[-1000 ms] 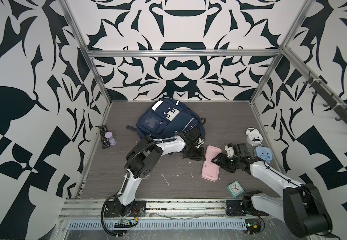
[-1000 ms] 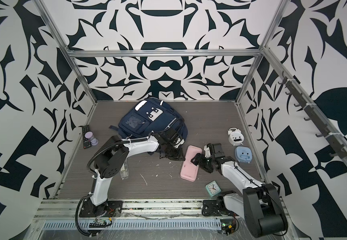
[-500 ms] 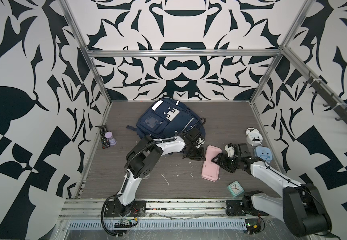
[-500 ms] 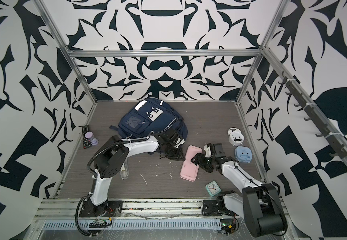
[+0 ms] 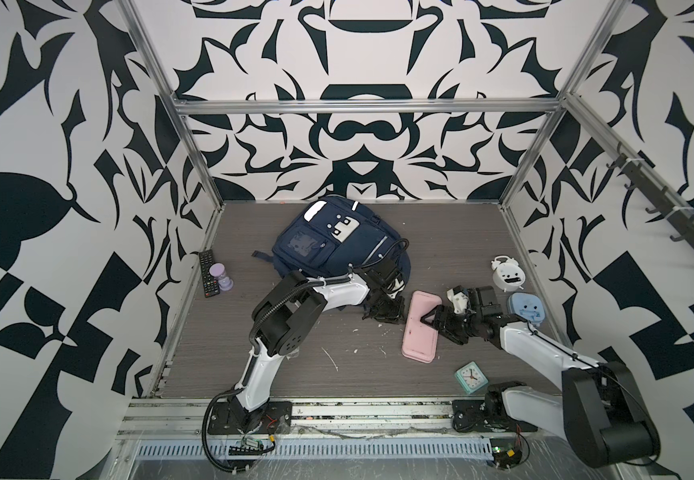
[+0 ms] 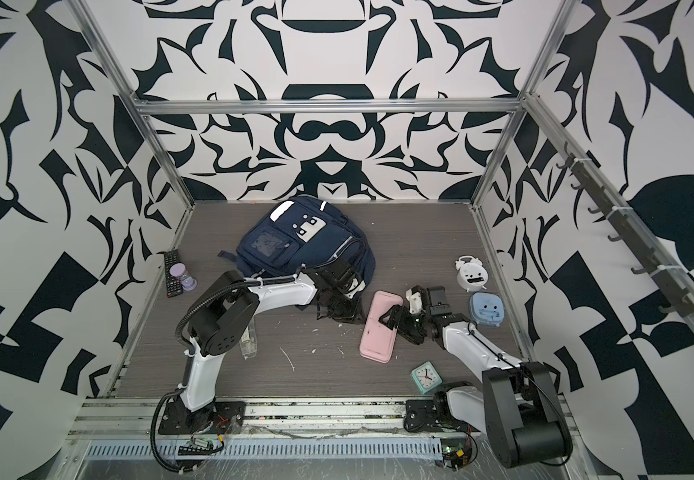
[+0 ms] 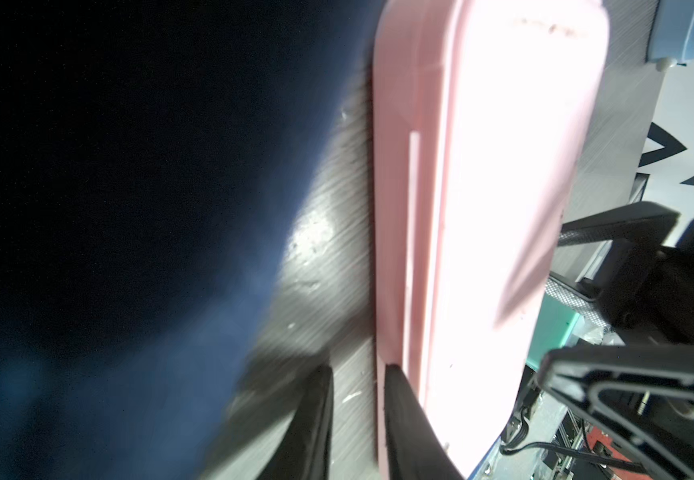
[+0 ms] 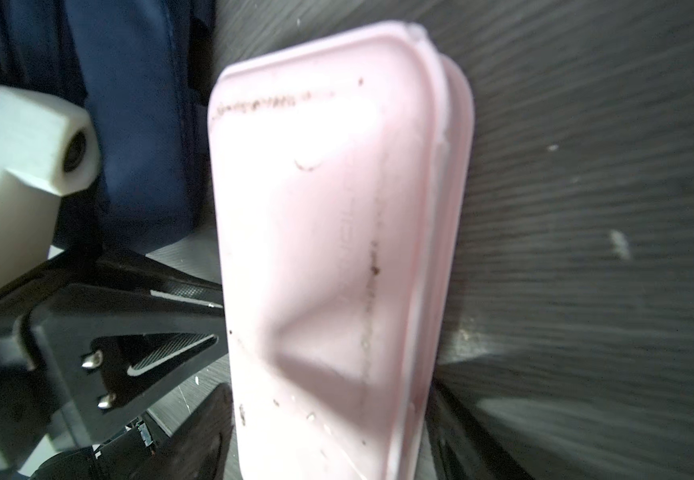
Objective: Pack the student bag
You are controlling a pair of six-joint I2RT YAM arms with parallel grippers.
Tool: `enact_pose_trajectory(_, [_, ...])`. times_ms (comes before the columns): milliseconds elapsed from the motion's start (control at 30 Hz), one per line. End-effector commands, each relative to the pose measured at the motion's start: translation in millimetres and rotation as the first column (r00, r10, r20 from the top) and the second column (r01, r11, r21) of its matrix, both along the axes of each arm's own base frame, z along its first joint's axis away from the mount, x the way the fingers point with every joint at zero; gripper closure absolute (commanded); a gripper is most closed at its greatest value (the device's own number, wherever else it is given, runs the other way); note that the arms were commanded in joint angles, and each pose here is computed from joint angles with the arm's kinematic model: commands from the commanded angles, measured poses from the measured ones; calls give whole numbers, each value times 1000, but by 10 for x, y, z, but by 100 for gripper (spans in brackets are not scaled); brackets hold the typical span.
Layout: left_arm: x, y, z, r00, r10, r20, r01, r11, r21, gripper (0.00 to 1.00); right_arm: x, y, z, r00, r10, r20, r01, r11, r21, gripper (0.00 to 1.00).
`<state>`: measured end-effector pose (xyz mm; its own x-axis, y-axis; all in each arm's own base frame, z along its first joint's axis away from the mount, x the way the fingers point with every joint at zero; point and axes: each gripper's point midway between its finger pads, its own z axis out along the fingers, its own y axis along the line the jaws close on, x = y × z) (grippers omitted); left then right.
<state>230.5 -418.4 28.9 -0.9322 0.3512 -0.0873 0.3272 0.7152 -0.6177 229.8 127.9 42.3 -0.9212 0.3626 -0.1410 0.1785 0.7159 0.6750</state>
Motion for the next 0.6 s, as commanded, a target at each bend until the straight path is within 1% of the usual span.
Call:
enact_pose_trajectory(0, [-69,127,-198,999,10,-43,-7,998,67,74,32,82,152,999,21,50,-23,998,56,26])
enact_pose_trajectory(200, [-62,98,-215,999,7,-51,-4,998,66,75,69,134,223,997,18,77,-26,995,99,26])
enact_pose_trajectory(567, [-61,104,-227,999,7,-53,-3,997,73,75,92,188,349,993,28,114,-44,989,141,29])
